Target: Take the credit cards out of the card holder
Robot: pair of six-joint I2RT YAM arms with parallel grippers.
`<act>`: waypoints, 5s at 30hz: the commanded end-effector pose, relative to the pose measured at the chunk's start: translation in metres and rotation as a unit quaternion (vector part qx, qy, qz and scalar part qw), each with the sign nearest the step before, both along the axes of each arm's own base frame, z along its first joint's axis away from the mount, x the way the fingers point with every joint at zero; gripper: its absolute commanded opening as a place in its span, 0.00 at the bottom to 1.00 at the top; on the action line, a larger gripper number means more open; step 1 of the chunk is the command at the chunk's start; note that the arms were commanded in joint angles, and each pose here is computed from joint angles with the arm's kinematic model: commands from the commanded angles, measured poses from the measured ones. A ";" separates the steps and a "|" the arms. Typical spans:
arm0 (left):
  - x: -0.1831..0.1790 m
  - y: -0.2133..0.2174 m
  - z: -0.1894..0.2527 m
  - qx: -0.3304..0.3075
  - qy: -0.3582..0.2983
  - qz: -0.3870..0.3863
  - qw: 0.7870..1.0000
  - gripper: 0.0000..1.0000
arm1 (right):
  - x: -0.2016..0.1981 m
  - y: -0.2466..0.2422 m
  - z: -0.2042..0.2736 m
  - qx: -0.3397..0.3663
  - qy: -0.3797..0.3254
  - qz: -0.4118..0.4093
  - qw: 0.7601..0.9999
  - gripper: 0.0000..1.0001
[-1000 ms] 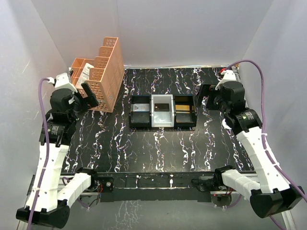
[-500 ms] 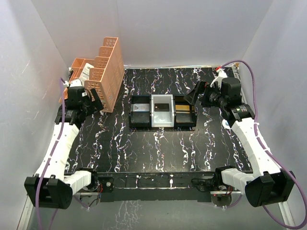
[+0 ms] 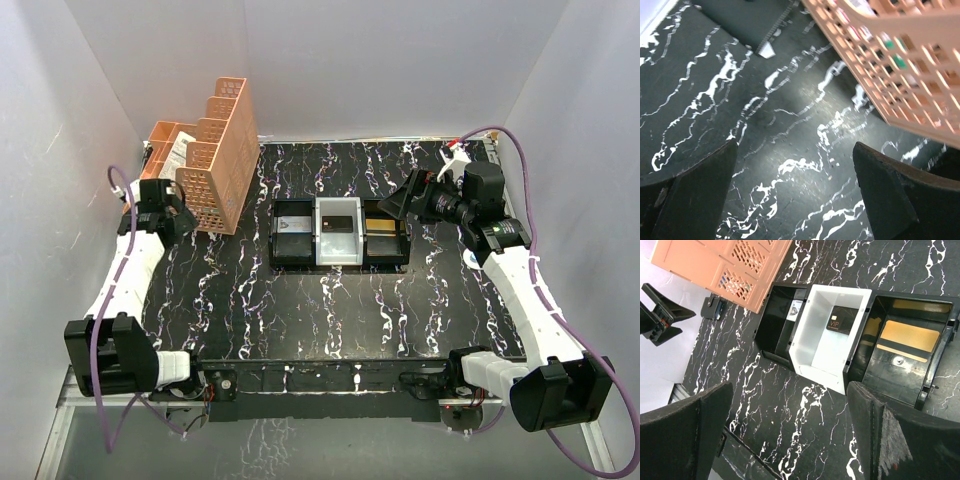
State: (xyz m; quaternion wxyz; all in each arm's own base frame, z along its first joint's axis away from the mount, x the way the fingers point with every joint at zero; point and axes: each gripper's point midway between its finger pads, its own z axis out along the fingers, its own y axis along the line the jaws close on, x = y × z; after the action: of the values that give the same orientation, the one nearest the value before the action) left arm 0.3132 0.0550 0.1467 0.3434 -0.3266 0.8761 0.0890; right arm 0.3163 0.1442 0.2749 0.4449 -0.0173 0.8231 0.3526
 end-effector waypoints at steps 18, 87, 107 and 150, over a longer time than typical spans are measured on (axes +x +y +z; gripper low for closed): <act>0.030 0.116 -0.031 -0.029 -0.022 0.275 0.961 0.88 | 0.003 -0.005 0.012 -0.004 -0.013 -0.012 1.000 0.98; 0.014 0.072 -0.078 -0.063 0.025 0.188 0.980 0.99 | 0.004 -0.005 -0.009 -0.005 0.037 -0.015 0.999 0.98; -0.037 0.009 -0.127 -0.200 0.084 0.179 0.960 0.86 | -0.009 -0.007 -0.012 -0.001 0.043 -0.022 0.999 0.98; 0.044 0.058 -0.104 -0.071 0.045 0.102 0.991 0.89 | -0.013 -0.012 -0.031 -0.007 0.073 -0.041 0.997 0.98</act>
State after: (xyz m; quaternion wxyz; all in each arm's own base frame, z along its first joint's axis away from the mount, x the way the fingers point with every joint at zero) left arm 0.3519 0.1134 0.0347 0.2476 -0.4338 0.8615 0.0912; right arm 0.2993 0.1343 0.2336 0.3751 0.0480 0.8639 0.3327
